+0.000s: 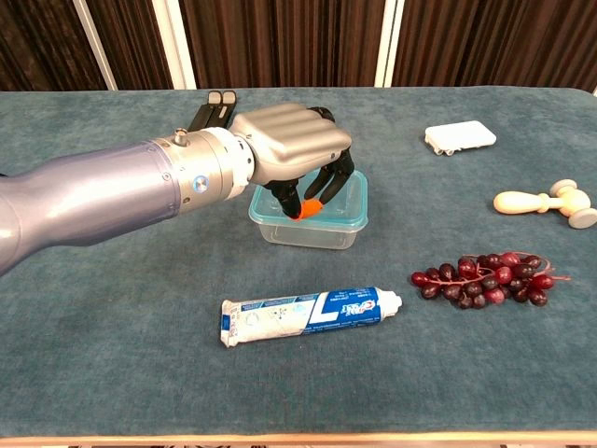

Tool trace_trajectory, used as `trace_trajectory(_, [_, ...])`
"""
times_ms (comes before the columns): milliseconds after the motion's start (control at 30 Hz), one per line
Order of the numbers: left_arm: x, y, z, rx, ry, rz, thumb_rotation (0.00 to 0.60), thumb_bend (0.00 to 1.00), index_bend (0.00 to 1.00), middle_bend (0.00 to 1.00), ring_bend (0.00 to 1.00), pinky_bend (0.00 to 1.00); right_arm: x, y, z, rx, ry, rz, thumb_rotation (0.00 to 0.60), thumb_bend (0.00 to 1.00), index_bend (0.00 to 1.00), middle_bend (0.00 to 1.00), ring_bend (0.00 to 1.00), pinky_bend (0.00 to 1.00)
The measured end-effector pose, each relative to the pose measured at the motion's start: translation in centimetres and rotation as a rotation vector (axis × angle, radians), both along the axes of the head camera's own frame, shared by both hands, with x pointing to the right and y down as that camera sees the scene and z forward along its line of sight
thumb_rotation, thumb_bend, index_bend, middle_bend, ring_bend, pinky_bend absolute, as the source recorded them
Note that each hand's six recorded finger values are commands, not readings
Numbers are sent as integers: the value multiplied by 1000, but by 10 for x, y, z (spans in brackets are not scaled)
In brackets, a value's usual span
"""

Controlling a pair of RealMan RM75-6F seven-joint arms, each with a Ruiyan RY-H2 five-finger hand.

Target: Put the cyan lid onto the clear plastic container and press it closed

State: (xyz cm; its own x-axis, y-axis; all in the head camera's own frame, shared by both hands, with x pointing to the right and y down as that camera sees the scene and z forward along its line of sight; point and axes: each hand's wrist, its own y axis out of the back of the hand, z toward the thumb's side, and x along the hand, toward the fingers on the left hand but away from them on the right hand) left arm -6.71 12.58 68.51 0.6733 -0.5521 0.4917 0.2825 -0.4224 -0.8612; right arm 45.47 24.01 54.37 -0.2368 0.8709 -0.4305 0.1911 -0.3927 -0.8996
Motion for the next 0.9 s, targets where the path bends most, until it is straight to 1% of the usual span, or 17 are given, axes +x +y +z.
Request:
trace_trajectory(233, [6,3,1,-7,23,4,600,550,652,567,211,62,0,0,0,0,-1,0,600,362,35,0,0,0])
trace_trajectory(900, [17,0,10,-8,8,-4,600,547,627,560,211,61,0,0,0,-1,-3,2,600,362,36,0,0,0])
